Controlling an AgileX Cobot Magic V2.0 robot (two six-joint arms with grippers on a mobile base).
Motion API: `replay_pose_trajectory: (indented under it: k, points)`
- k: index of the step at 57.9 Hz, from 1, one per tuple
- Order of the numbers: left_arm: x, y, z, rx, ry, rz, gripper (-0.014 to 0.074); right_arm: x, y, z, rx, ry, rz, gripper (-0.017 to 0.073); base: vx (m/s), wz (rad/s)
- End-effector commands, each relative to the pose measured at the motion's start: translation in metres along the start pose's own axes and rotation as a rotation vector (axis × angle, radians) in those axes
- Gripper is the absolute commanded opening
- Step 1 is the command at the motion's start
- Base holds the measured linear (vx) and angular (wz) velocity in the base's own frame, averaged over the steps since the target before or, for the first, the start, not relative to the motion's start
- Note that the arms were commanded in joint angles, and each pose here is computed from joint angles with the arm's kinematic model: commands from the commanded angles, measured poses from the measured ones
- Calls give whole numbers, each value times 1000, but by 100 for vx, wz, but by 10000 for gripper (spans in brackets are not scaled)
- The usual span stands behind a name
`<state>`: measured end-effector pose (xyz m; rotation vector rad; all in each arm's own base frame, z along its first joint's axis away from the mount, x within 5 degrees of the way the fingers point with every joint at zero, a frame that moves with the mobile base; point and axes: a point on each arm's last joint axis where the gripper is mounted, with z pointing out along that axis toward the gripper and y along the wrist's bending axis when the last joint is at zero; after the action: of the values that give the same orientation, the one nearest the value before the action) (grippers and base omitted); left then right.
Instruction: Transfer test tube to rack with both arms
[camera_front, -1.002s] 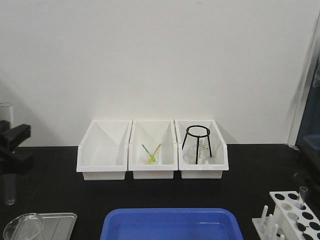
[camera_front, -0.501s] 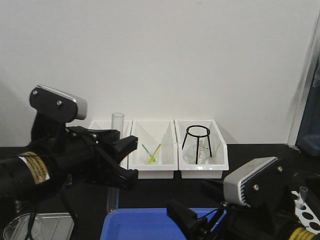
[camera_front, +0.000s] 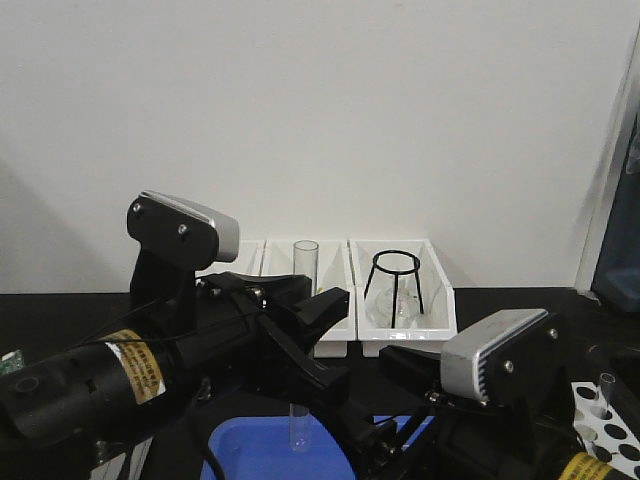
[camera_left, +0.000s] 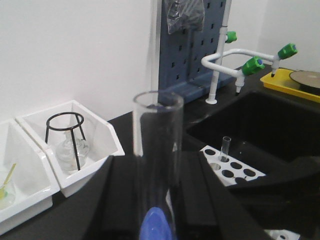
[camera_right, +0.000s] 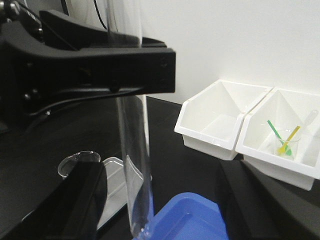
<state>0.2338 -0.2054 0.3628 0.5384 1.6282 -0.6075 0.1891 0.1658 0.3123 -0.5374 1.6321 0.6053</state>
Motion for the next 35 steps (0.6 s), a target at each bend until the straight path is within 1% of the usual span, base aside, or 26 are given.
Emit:
replay_pose_trajectory:
  k: [1, 4, 6, 8, 14, 25, 32, 35]
  points:
    - [-30, -5, -8, 29, -167, -34, -6, -25, 3, -4, -23, -154, -21, 509, 0, 0]
    - [-29, -5, -7, 29, -156, -57, -6, -25, 4, -4, -25, -155, -28, 509, 0, 0]
    - [-28, -5, -7, 31, -152, -82, -6, -25, 4, -4, -27, -155, -32, 509, 0, 0]
    - [-27, -8, -6, 41, -149, -99, -6, -25, 4, -4, -27, -155, -32, 509, 0, 0]
    - [-25, -16, -4, 67, -142, -92, -6, -26, 4, -4, -27, -159, -32, 509, 0, 0]
    - [-18, -35, 0, 127, -116, -89, -6, -26, 4, -4, -27, -157, -32, 509, 0, 0]
    - [-16, -44, 0, 152, -105, -89, -6, -25, 4, -4, -27, -154, -32, 509, 0, 0]
    - [-15, -45, 0, 155, -101, -86, -6, -25, 4, -4, -27, -154, -32, 509, 0, 0]
